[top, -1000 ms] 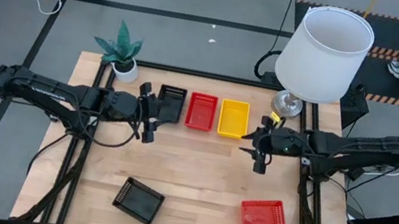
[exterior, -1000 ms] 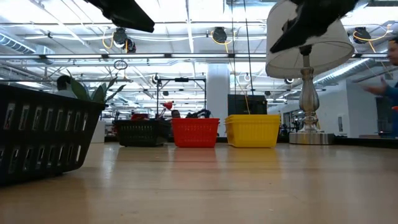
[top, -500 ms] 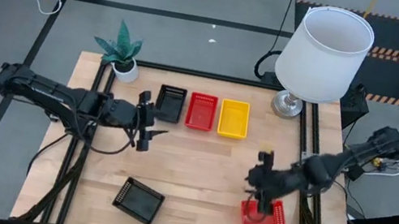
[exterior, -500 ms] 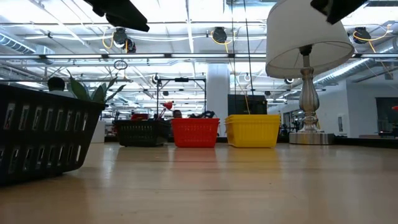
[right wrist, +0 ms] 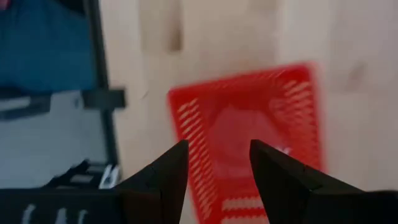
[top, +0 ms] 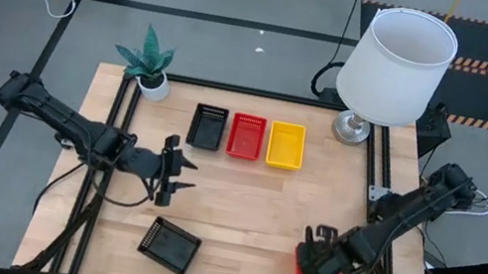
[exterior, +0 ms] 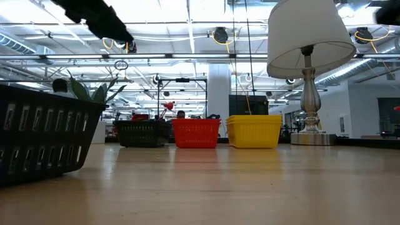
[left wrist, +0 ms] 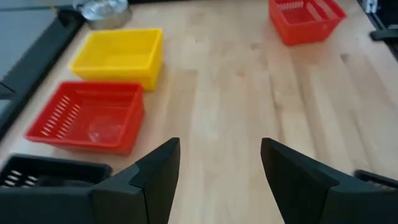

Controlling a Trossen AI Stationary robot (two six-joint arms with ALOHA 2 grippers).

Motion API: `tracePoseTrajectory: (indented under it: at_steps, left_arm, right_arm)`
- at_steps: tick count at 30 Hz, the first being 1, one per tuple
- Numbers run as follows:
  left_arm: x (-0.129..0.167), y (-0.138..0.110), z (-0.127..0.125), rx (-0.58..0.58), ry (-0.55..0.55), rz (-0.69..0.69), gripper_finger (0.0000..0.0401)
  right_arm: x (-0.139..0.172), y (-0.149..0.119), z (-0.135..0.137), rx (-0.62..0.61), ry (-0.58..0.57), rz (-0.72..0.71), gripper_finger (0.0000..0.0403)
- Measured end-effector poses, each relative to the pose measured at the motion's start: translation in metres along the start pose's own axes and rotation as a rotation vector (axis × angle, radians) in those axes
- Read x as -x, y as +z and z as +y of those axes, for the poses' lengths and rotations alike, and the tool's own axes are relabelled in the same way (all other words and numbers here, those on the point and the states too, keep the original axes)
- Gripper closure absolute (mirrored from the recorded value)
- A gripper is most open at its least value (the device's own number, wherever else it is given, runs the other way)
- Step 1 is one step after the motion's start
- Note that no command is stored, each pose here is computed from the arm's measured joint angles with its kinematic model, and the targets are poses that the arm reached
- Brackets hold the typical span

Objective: Stack baskets by color
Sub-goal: Stack the bottom red bin on the stacked red bins

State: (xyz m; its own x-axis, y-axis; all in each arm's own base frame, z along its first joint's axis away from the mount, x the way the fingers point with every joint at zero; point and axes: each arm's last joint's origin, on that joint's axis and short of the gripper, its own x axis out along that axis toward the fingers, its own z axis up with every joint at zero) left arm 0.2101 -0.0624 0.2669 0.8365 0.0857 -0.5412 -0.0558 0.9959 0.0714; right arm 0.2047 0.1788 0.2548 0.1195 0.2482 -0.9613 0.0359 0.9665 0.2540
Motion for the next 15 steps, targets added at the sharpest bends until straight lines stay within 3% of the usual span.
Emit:
tracePoseTrajectory:
  at_steps: [7,15]
  left_arm:
    - [0.0,-0.007,-0.014,0.008,-0.035,-0.053,0.0174]
    - [0.001,-0.011,-0.021,-0.007,-0.06,-0.065,0.0174]
  right_arm:
    - [-0.021,-0.008,0.009,0.012,0.008,0.109,0.0238]
    - [-0.047,-0.016,0.006,0.06,0.027,0.061,0.0275]
